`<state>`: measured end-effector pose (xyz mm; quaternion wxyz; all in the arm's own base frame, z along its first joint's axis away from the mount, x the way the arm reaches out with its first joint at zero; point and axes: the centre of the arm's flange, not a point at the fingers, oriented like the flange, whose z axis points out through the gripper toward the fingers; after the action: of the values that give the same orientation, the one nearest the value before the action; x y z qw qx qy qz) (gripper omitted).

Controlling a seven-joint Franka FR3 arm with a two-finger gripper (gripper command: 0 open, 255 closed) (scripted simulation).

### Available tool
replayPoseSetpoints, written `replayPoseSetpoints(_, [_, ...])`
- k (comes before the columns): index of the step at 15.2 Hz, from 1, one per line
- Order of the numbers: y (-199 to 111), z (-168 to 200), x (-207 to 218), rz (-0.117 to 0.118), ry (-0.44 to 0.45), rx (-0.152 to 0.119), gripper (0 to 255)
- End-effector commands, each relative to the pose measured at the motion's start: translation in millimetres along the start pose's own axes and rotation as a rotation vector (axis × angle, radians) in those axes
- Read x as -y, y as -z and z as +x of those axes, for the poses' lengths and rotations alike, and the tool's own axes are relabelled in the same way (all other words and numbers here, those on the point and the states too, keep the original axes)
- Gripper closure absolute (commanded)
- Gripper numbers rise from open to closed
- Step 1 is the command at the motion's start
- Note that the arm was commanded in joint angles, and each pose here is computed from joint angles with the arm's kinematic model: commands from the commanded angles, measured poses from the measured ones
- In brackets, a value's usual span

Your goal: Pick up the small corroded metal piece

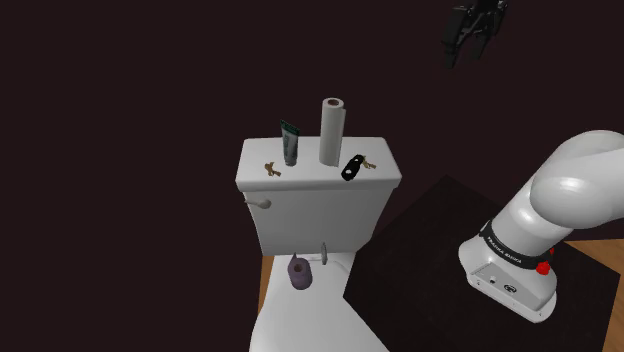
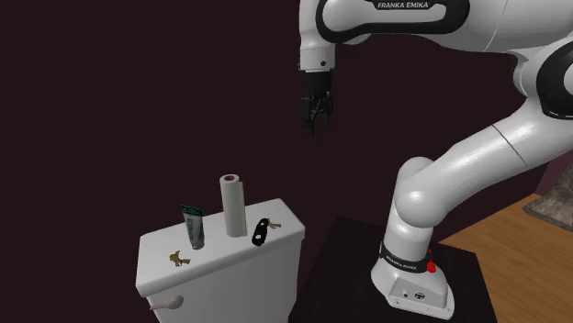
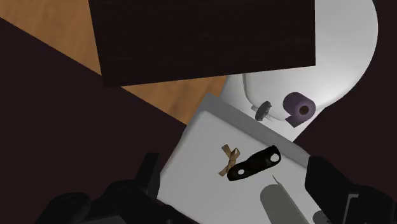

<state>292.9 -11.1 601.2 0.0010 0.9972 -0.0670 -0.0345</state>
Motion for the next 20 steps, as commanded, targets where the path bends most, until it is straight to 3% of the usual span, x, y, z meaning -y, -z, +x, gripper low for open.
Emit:
replayPoseSetpoints(1, [0, 0, 0, 0.0, 0.0, 0.0, 0])
replayPoseSetpoints(20, [-207, 96, 101, -0.022, -0.634, -0.033, 0])
